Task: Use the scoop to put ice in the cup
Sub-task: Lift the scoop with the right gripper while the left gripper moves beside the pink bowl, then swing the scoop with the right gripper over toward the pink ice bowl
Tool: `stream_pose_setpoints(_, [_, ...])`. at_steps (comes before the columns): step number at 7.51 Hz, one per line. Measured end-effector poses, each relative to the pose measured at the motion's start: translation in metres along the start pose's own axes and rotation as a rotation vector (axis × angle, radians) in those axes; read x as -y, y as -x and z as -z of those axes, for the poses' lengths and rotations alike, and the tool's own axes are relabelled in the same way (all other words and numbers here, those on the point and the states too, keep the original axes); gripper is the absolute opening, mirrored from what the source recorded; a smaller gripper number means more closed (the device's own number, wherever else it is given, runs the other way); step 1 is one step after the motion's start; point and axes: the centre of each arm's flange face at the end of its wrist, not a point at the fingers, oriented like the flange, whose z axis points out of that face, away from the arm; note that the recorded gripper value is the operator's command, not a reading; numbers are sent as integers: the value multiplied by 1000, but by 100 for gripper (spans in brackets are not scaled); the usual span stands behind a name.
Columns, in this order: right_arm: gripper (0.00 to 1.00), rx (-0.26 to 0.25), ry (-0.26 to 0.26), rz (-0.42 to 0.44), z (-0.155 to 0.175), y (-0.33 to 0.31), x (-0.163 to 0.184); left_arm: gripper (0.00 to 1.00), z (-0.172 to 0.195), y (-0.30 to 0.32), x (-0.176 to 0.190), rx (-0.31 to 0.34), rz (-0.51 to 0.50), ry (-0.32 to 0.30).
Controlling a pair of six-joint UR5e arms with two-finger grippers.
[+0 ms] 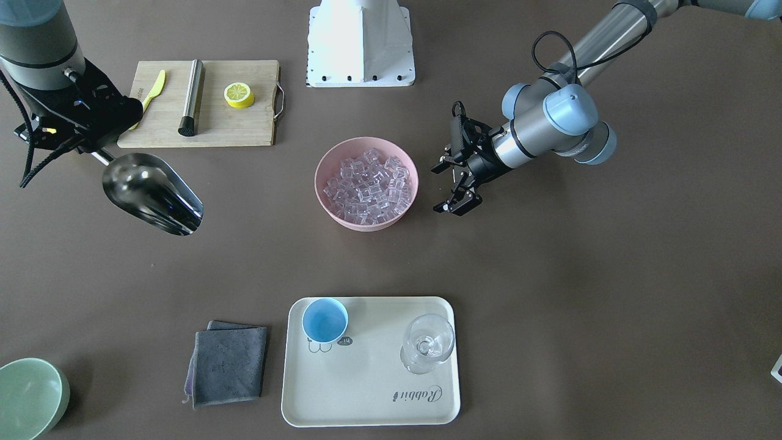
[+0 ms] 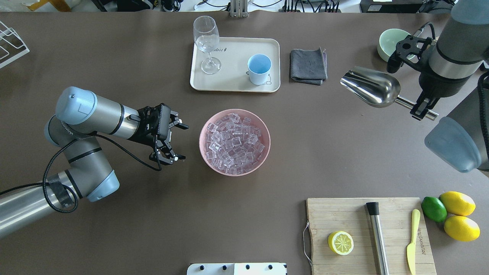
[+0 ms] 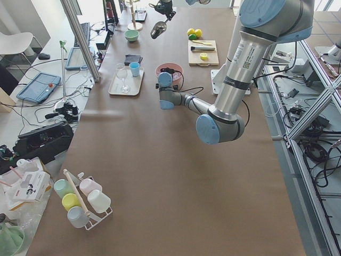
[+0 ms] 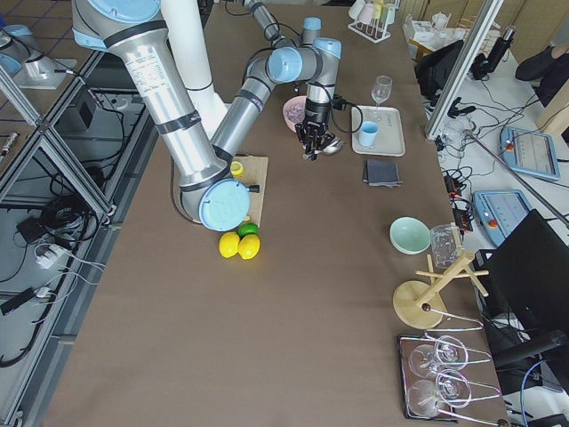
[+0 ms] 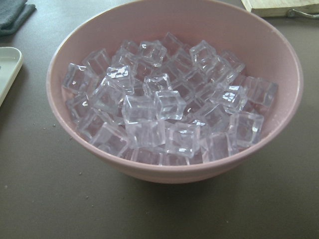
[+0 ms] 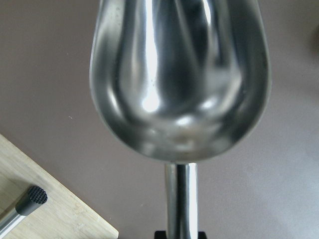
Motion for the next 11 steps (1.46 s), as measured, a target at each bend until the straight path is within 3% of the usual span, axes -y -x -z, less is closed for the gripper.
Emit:
stream_pose_setpoints(2, [0, -37, 60, 63, 9, 18, 13, 98, -4, -1, 4, -1, -1, 0])
stream_pose_setpoints(5, [0, -26, 191, 130, 10, 24, 36, 98, -14, -2, 10, -12, 14, 25])
stream_pose_setpoints(8, [0, -47, 218, 167, 14, 27, 48, 98, -19, -2, 7, -17, 20, 34])
stream_pose_setpoints(11, [0, -86, 217, 304, 30, 90, 84, 98, -21, -3, 6, -19, 20, 37])
